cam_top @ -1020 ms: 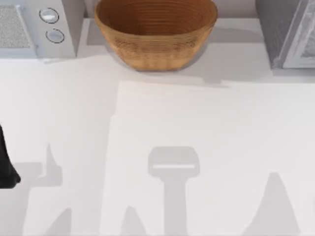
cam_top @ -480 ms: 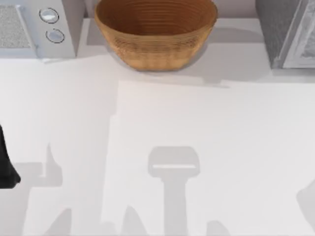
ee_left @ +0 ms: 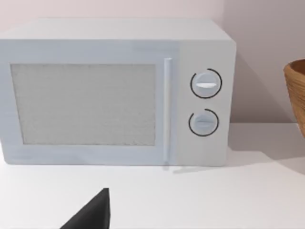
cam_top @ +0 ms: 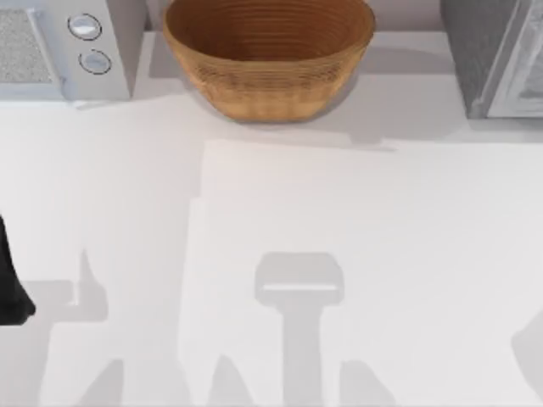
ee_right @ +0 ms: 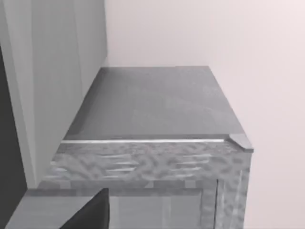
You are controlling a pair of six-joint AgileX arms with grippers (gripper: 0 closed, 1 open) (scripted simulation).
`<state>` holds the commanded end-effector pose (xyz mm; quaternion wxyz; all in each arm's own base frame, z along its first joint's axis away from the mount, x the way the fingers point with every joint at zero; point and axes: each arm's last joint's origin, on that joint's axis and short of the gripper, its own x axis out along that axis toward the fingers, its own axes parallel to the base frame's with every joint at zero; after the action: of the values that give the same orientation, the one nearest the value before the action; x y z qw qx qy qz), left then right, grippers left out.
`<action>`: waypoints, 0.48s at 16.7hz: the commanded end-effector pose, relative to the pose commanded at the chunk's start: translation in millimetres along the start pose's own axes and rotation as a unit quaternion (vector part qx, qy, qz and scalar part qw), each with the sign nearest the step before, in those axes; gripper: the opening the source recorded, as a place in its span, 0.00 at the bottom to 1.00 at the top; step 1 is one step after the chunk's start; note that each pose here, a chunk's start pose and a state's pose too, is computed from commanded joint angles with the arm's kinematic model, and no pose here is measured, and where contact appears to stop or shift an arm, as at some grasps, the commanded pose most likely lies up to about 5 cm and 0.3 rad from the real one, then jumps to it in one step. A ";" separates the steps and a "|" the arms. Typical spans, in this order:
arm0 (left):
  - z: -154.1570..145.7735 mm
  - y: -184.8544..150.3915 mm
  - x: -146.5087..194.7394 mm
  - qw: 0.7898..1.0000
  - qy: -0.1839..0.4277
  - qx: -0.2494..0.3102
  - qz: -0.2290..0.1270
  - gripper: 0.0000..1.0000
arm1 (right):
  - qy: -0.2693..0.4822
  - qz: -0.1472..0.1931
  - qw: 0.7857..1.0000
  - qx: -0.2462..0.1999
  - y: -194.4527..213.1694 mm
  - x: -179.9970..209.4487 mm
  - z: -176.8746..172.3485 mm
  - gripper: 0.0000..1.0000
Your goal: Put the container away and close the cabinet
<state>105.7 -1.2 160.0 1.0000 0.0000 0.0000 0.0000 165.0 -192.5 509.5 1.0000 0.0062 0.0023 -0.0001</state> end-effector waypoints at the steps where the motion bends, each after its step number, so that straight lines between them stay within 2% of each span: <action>1: 0.0 0.0 0.0 1.000 0.000 0.000 0.000 1.00 | -0.001 -0.001 1.000 0.001 6.3 6.5 0.7 1.00; 4: 0.0 0.0 0.0 1.000 0.000 0.000 0.000 1.00 | -0.007 -0.002 1.000 0.000 34.7 30.8 3.2 1.00; 8: 0.0 0.0 0.0 1.000 0.000 0.000 0.000 1.00 | -0.016 -0.003 1.000 0.002 91.8 63.4 5.2 1.00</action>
<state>105.7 -1.2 160.0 1.0000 0.0000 0.0000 0.0000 228.4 -100.8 515.6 0.9999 0.0081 -0.0134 -0.0027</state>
